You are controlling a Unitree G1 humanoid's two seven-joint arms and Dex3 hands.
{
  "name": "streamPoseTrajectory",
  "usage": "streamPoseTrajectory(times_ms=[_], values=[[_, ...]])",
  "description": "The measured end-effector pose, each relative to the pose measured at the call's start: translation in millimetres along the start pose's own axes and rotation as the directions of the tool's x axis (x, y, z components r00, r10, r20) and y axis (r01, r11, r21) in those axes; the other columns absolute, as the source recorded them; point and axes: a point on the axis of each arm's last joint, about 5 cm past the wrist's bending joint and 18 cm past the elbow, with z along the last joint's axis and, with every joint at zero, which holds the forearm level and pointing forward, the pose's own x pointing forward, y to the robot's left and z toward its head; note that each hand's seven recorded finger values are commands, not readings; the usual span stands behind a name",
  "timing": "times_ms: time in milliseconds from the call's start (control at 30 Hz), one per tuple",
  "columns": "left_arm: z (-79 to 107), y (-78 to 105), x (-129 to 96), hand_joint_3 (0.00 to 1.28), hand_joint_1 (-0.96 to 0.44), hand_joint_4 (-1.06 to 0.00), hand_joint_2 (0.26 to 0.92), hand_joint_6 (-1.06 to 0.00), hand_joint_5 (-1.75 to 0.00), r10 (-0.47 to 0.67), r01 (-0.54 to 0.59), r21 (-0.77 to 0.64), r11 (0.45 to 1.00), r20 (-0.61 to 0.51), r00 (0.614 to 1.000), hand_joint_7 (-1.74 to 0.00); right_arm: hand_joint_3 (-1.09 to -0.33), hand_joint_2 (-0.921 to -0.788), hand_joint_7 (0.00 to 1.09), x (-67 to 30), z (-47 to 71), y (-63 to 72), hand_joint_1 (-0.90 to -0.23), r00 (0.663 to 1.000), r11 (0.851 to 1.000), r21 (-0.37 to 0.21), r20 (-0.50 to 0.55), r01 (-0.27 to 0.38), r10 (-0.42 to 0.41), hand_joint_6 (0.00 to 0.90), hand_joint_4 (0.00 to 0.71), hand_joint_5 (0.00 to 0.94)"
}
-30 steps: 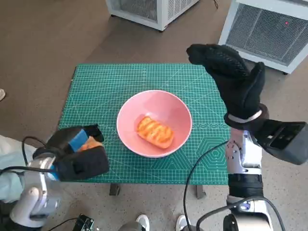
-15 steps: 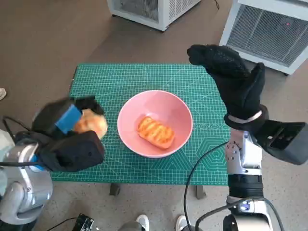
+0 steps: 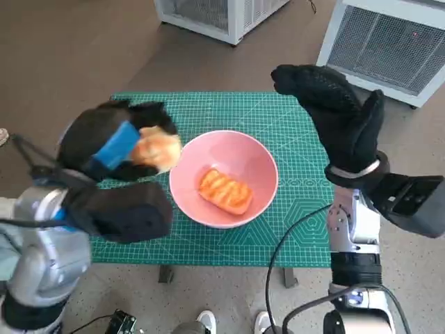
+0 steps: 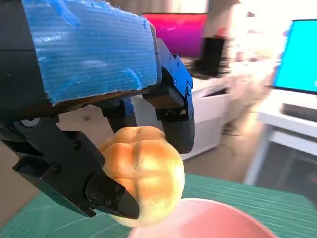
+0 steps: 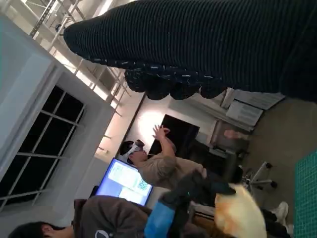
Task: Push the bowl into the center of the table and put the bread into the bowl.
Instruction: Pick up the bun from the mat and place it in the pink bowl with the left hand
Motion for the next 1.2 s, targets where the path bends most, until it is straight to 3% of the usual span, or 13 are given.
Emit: streamPoseTrajectory(times_ms=[433,933,1100,1200], values=[[16.7,-21.6,33.5,0.15,0.00,-0.77,0.848,-0.66,-1.10,-0.085,0.084,0.011,0.996,0.111,0.990,-1.13,-0.865,-0.921,0.53,-3.8,-0.1,-0.1,-0.709,1.000,1.000,0.005,-0.007,0.007,-0.007,-0.001,0.162,0.017],[10.7,-75.5,59.3,0.15,0.00,-0.71,0.870,-0.64,-1.19,-0.298,0.299,-0.039,0.953,0.034,0.954,-1.13,-0.841,-0.921,0.53,-10.7,-0.8,-2.5,-0.722,0.999,1.000,0.003,-0.022,0.026,-0.026,-0.001,0.166,0.021],[6.5,-86.7,62.3,0.15,0.00,-0.68,0.900,-0.56,-1.26,-0.336,0.337,-0.038,0.941,0.018,0.942,-1.16,-0.838,-0.921,0.53,-11.1,-0.2,-3.0,-0.722,0.999,1.000,0.000,-0.020,0.028,-0.028,-0.001,0.167,0.022],[5.8,-90.5,63.0,0.21,0.24,-0.55,0.914,-0.40,-1.37,-0.352,0.352,-0.046,0.935,0.014,0.936,-0.82,-0.838,-0.921,0.53,-11.8,0.0,-2.8,-0.716,0.999,1.000,-0.002,-0.020,0.030,-0.030,-0.001,0.168,0.022]])
